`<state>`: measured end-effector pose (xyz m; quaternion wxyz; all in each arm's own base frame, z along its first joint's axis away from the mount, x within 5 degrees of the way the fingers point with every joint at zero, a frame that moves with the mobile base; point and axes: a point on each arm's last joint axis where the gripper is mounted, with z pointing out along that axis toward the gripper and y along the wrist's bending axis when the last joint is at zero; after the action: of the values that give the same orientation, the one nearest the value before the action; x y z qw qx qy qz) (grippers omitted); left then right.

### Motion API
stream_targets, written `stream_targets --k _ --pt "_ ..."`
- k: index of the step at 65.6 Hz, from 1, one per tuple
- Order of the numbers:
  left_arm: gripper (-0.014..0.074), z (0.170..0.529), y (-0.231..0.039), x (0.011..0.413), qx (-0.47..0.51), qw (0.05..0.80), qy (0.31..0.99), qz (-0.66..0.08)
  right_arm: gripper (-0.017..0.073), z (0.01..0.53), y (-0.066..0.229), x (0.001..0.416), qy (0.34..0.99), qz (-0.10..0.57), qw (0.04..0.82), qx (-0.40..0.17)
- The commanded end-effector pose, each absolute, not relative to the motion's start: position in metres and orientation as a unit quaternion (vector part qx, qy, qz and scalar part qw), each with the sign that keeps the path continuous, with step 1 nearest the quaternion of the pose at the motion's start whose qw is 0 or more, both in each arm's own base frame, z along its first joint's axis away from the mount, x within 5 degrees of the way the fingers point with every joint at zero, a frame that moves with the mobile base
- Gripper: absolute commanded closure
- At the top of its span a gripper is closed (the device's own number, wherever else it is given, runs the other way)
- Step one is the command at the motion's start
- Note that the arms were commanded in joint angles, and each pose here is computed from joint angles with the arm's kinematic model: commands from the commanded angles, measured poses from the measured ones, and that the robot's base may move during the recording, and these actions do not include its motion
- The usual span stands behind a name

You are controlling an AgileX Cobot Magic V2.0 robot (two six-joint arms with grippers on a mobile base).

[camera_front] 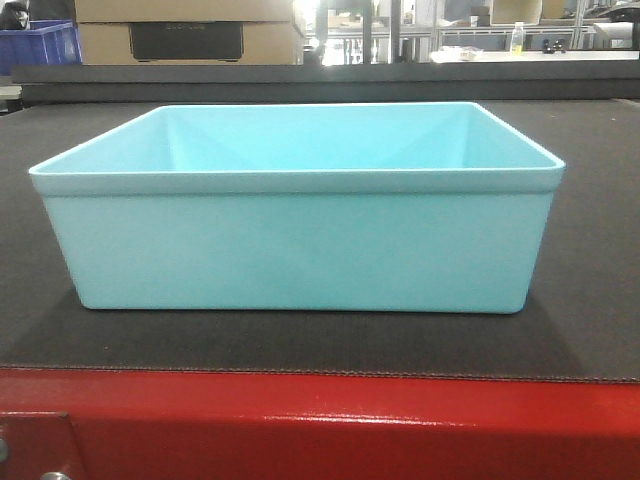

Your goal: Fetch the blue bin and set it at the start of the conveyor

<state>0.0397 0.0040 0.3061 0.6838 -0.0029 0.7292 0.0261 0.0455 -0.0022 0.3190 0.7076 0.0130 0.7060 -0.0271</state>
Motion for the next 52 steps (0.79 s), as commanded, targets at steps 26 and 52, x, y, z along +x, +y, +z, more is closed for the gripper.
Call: stream_targets --k 26,52 --pt "0.0704 0.214 0.006 0.056 -0.025 0.739 0.671 0.053 0.0721 0.321 -0.003 0.045 0.694 -0.034 0.719 0.012" --pt "0.0704 0.212 0.006 0.056 -0.025 0.732 0.679 0.051 0.0721 0.321 -0.003 0.045 0.694 -0.034 0.719 0.012"
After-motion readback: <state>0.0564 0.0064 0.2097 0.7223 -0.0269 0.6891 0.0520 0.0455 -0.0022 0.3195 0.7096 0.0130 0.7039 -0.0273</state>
